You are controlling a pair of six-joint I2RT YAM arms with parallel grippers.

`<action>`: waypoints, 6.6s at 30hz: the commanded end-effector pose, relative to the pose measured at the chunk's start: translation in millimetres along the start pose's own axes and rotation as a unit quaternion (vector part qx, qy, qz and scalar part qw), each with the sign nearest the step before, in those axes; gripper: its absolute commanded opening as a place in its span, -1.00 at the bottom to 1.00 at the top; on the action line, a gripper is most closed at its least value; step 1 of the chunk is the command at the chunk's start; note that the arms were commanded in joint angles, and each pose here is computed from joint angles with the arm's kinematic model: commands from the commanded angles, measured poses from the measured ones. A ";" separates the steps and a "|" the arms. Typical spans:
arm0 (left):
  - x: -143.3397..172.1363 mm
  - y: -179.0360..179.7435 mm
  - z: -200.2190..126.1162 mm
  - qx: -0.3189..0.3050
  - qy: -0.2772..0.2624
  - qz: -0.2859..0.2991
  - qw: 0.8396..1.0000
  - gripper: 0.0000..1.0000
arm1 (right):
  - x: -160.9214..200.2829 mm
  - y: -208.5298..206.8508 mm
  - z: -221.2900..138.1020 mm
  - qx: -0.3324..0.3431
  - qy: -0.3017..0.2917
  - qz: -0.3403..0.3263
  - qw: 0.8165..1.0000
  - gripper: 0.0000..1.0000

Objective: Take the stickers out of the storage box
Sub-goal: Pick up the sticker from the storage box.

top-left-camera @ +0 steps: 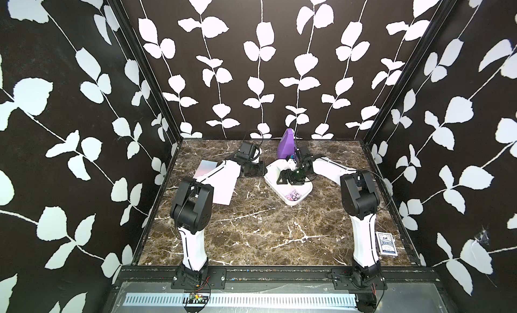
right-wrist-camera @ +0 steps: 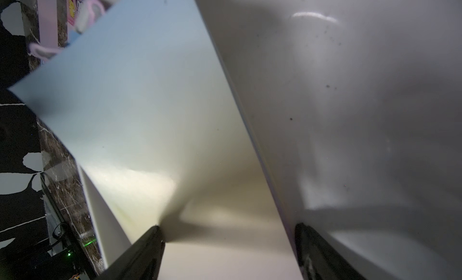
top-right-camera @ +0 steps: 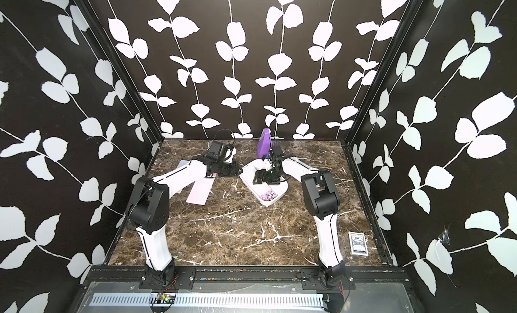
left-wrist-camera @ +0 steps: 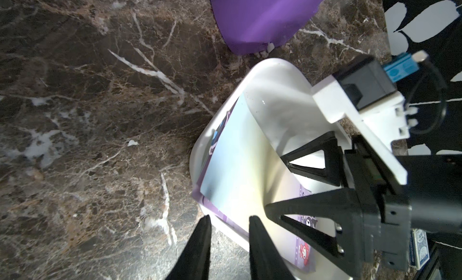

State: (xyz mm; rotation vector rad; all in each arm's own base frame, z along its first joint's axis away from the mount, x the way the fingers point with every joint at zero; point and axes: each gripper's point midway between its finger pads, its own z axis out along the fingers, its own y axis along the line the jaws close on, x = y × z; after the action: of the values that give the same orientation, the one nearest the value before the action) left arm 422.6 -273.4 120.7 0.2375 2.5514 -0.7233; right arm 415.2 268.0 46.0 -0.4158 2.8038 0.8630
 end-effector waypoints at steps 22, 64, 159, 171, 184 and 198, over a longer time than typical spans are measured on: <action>-12.1 4.8 -0.6 -0.019 -0.010 0.021 1.000 -0.34 | 20.5 -33.9 14.2 0.048 0.044 0.026 0.998 0.70; -19.1 -0.8 13.5 0.000 -0.004 0.013 1.000 -0.35 | 22.4 -38.2 13.0 0.049 0.048 0.032 0.997 0.71; -56.5 -85.0 -73.9 0.296 -0.080 0.033 0.951 -1.00 | -60.0 28.2 -109.0 -0.302 -0.182 -0.093 0.931 0.87; -60.7 -79.7 -65.6 0.282 -0.078 0.016 0.956 -1.00 | -41.1 36.4 -114.7 -0.312 -0.151 -0.110 0.932 0.17; -58.2 -77.0 -64.5 0.275 -0.075 0.018 0.958 -1.00 | -47.6 42.6 -125.9 -0.313 -0.160 -0.113 0.929 -1.00; -63.5 -51.2 -84.9 0.214 -0.125 0.008 0.969 -0.39 | -54.4 59.1 -154.8 -0.319 -0.210 -0.100 0.919 -1.00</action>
State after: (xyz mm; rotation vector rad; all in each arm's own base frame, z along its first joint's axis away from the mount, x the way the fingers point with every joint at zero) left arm 431.3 -289.0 208.0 0.2960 2.2087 -1.2759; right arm 431.2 238.1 191.3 -0.5271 2.0909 1.5891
